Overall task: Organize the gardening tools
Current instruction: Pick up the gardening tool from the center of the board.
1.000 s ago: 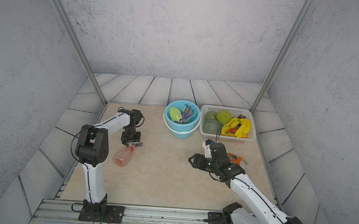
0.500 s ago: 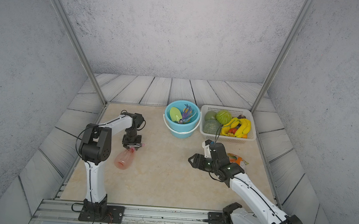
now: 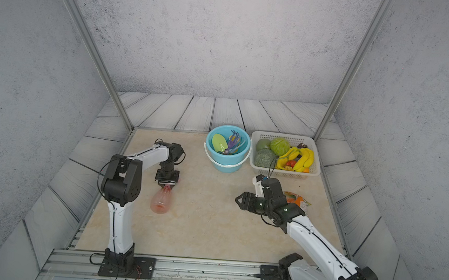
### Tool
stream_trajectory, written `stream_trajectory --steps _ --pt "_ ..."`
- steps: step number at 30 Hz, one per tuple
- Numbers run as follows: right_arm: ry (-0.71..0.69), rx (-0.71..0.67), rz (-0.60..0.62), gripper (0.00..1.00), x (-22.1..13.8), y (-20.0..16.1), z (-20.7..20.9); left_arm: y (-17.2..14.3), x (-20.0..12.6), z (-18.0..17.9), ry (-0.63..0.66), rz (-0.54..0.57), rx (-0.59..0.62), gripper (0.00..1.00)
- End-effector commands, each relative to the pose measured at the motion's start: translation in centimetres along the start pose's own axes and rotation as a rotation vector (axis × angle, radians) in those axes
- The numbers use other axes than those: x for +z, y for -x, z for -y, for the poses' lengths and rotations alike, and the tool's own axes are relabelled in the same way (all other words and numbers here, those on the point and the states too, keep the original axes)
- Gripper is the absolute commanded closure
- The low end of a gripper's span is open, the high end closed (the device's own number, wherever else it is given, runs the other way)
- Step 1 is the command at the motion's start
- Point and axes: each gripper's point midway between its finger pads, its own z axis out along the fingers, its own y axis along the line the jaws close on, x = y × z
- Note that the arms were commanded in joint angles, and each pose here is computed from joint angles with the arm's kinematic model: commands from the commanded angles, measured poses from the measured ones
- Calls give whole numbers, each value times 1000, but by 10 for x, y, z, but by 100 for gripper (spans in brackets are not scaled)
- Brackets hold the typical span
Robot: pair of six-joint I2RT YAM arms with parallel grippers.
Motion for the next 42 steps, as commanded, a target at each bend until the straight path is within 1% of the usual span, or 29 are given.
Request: stream_trajectory --steps 1,4,9,13,18,20,26,29,32,36,42 --pt "11 -46 16 34 -8 10 -12 0 -44 4 -36 116 8 98" --pt "25 -79 19 34 -14 16 -22 0 -77 13 -84 230 20 100" --pt "76 -143 17 34 -27 31 -50 -13 -124 35 -153 424 69 100" --pt "127 -185 13 34 -37 42 -73 -31 -145 52 -215 545 106 100" --pt "161 -219 -20 34 -44 51 -94 -56 -168 78 -355 705 161 100" --pt "169 -235 -49 34 -43 53 -103 -66 -178 85 -389 774 189 100" --pt "170 -307 -127 34 -34 49 -128 -93 -202 103 -476 936 267 100" --pt "172 -339 -160 36 -27 47 -142 -105 -212 109 -522 998 301 100" --pt "178 -379 -186 37 -23 44 -157 -115 -217 113 -543 1035 335 100" --pt "193 -411 -219 37 -17 40 -172 -125 -220 120 -564 1054 373 100" --pt "186 -449 -251 38 -6 36 -184 -136 -224 129 -567 1073 413 100"
